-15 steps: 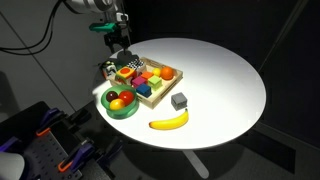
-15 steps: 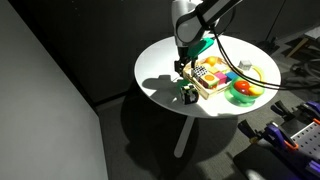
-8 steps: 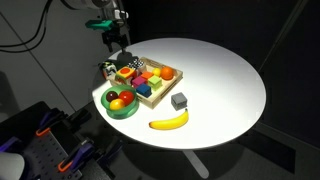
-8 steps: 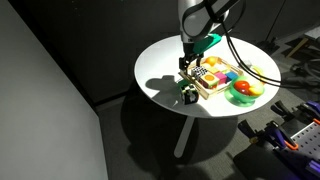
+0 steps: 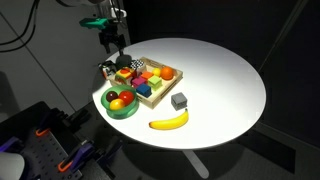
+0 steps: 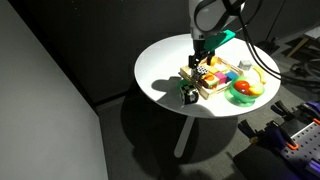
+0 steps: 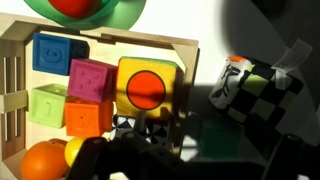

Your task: Pick up the green cube and then drop it on the table

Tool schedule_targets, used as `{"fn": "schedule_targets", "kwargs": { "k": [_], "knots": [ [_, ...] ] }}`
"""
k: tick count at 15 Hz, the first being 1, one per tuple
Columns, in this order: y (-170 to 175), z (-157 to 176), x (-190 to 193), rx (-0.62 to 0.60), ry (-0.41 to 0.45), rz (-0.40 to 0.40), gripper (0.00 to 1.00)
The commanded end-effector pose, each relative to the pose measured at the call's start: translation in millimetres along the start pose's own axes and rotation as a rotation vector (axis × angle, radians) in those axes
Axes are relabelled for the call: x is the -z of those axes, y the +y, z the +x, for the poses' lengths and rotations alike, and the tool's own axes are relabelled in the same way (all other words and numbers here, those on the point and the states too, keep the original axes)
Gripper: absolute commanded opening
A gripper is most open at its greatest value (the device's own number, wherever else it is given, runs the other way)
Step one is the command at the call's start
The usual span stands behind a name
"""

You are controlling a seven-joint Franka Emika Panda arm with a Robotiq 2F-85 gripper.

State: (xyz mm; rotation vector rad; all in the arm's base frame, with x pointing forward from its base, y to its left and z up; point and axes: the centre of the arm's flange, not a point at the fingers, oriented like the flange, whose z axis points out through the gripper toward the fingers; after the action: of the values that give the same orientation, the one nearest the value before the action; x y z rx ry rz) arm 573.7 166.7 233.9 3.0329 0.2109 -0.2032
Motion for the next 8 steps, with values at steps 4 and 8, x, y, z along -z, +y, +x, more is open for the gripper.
{"fn": "schedule_targets", "kwargs": {
  "k": [4, 8],
  "knots": [
    [28, -51, 16, -0.066, 0.013, 0.081, 1.00],
    [46, -70, 19, -0.123, 0.062, 0.150, 1.00]
  ]
}}
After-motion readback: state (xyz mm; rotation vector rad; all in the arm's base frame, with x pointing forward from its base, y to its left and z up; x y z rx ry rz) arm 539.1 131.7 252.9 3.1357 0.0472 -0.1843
